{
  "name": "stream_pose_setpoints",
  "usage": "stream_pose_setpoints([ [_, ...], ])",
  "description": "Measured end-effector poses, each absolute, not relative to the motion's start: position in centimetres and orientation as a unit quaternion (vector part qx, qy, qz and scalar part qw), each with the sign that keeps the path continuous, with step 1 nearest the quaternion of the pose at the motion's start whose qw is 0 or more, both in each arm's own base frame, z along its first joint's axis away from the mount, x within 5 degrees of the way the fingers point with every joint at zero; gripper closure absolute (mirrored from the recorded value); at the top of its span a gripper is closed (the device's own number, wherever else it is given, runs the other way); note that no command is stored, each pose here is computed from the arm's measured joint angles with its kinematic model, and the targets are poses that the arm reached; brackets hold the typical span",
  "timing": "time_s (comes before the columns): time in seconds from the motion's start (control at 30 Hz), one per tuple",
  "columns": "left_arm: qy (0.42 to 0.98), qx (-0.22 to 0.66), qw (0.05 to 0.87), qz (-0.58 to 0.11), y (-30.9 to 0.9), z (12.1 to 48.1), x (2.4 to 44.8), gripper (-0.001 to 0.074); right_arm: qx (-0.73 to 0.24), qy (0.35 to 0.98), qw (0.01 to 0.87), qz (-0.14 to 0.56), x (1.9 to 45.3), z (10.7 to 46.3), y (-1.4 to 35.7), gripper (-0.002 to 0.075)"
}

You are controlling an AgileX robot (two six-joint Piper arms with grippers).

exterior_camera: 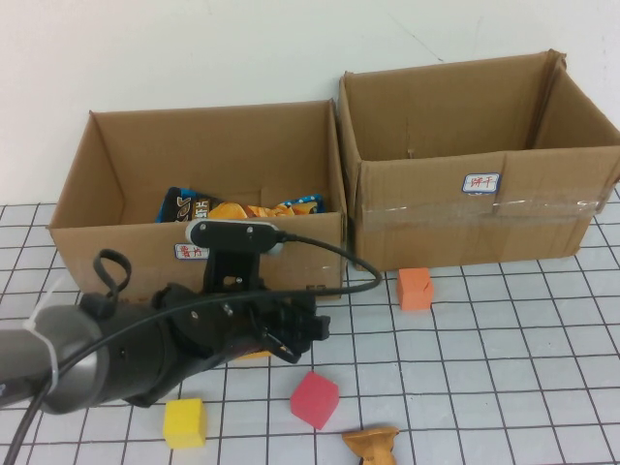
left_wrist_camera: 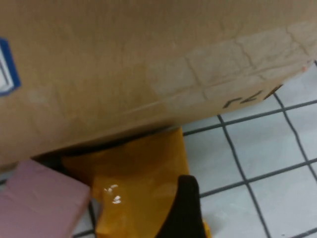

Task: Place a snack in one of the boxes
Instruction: Pick up the biscuit

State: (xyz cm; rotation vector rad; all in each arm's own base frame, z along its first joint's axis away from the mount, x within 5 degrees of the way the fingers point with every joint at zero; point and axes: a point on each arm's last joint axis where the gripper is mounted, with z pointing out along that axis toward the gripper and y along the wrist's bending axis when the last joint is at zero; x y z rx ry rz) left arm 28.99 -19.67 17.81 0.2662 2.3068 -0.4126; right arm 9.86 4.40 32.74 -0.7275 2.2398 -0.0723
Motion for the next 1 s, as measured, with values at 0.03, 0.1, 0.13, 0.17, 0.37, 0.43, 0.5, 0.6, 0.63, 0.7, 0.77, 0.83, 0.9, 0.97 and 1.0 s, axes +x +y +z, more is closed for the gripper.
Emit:
stream_pose_setpoints([
  [0.03,0.904,0.105,0.383,-0.159,-19.6,17.8,29.0,0.0188,-0.285,0.878,0.383,-0.028,9.9,32.7,4.4,0.0723],
  [0.1,0.903,0.110,0.387,-0.149,-19.5,17.8,29.1,0.0189,-0.285,0.878,0.383,-0.028,9.9,32.7,4.4,0.0723],
  [0.13,0.903,0.111,0.390,-0.143,-19.4,17.8,29.1,0.0190,-0.285,0.878,0.383,-0.028,9.9,32.7,4.4,0.0723],
  [0.17,0.903,0.109,0.394,-0.135,-19.3,17.8,29.2,0.0190,-0.285,0.878,0.383,-0.028,9.9,32.7,4.4,0.0723],
  [0.37,0.908,0.081,0.404,-0.077,-18.2,17.8,29.6,0.0190,-0.284,0.879,0.382,-0.028,9.9,32.7,4.4,0.0723],
  [0.43,0.910,0.077,0.400,-0.075,-18.1,17.7,29.6,0.0190,-0.284,0.879,0.382,-0.028,9.9,32.7,4.4,0.0723],
  [0.5,0.911,0.081,0.395,-0.083,-18.2,17.6,29.5,0.0190,-0.283,0.879,0.382,-0.028,9.9,32.7,4.4,0.0724],
  [0.6,0.912,0.091,0.386,-0.102,-18.6,17.6,29.3,0.0190,-0.281,0.880,0.382,-0.027,9.9,32.7,4.4,0.0724],
  [0.63,0.913,0.092,0.384,-0.104,-18.7,17.5,29.3,0.0190,-0.281,0.880,0.382,-0.027,9.9,32.7,4.4,0.0724],
  [0.7,0.916,0.094,0.377,-0.104,-18.7,17.0,29.3,0.0190,-0.281,0.880,0.382,-0.027,9.9,32.7,4.4,0.0724],
  [0.77,0.920,0.094,0.368,-0.098,-18.7,16.2,29.5,0.0190,-0.281,0.880,0.382,-0.026,9.8,32.7,4.4,0.0724],
  [0.83,0.926,0.089,0.357,-0.091,-18.4,15.2,29.7,0.0190,-0.280,0.881,0.381,-0.024,9.8,32.7,4.4,0.0724],
  [0.9,0.931,0.086,0.345,-0.085,-18.2,14.3,29.9,0.0190,-0.279,0.881,0.380,-0.021,9.8,32.7,4.5,0.0724],
  [0.97,0.935,0.082,0.336,-0.081,-18.0,13.6,30.1,0.0190,-0.279,0.882,0.379,-0.019,9.8,32.7,4.5,0.0724],
  [1.0,0.936,0.080,0.332,-0.079,-17.9,13.3,30.2,0.0190,-0.279,0.882,0.379,-0.019,9.8,32.7,4.5,0.0724],
])
